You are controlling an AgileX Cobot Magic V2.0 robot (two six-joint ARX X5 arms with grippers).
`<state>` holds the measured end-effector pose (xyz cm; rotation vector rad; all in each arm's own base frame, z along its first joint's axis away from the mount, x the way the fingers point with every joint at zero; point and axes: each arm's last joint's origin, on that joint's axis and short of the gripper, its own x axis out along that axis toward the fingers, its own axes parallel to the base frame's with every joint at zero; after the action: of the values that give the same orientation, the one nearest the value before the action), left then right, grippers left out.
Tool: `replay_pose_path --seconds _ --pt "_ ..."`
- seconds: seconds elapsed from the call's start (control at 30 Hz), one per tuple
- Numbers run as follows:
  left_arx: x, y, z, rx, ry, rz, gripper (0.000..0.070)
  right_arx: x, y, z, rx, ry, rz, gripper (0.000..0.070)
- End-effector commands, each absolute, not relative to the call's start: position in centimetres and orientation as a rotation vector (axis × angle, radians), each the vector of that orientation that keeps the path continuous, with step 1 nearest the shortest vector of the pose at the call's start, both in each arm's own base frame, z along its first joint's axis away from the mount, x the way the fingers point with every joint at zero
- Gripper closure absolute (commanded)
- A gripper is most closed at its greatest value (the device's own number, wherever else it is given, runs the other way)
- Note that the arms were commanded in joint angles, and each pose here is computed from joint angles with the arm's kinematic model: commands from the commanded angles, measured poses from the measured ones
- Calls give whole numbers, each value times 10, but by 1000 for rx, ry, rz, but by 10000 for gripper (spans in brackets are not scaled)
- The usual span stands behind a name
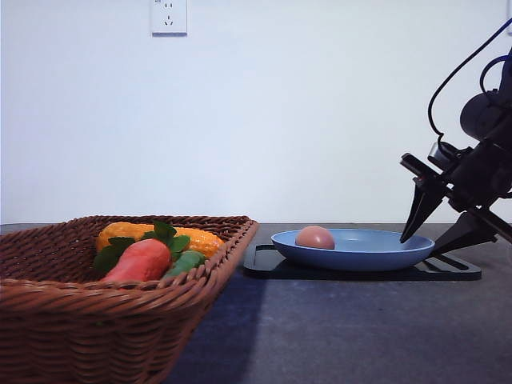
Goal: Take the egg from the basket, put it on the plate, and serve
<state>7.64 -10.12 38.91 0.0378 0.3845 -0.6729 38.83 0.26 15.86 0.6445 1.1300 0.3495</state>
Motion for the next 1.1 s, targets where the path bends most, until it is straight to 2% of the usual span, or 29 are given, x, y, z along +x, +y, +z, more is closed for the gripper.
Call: replay_pose_path --seconds 0.0,0.1,0.2,0.33,0.43,0.47,0.63,0.77,0.9,1.07 --pt "78 -103 394 52 363 -650 296 394 -2 164 649 1104 362 454" --pt "82 -107 391 103 368 -598 315 392 -10 177 665 1065 369 459" --pt "89 -113 387 152 381 -529 378 386 -18 195 660 1027 351 539" --pt "101 -121 380 228 403 -457 544 373 -26 225 635 971 351 662" --pt "112 -128 374 294 429 -429 681 359 -27 248 608 945 323 698" --pt "117 -130 371 318 441 -419 700 353 -26 256 593 938 314 700" --pt "144 -135 355 413 533 -335 700 320 -7 292 443 930 326 700" --pt "168 -128 340 428 623 -234 700 288 16 315 294 952 334 700" --pt "184 -112 331 380 675 -153 700 254 37 338 171 915 300 700" --pt "192 -93 334 270 682 -162 700 215 58 352 65 813 321 700"
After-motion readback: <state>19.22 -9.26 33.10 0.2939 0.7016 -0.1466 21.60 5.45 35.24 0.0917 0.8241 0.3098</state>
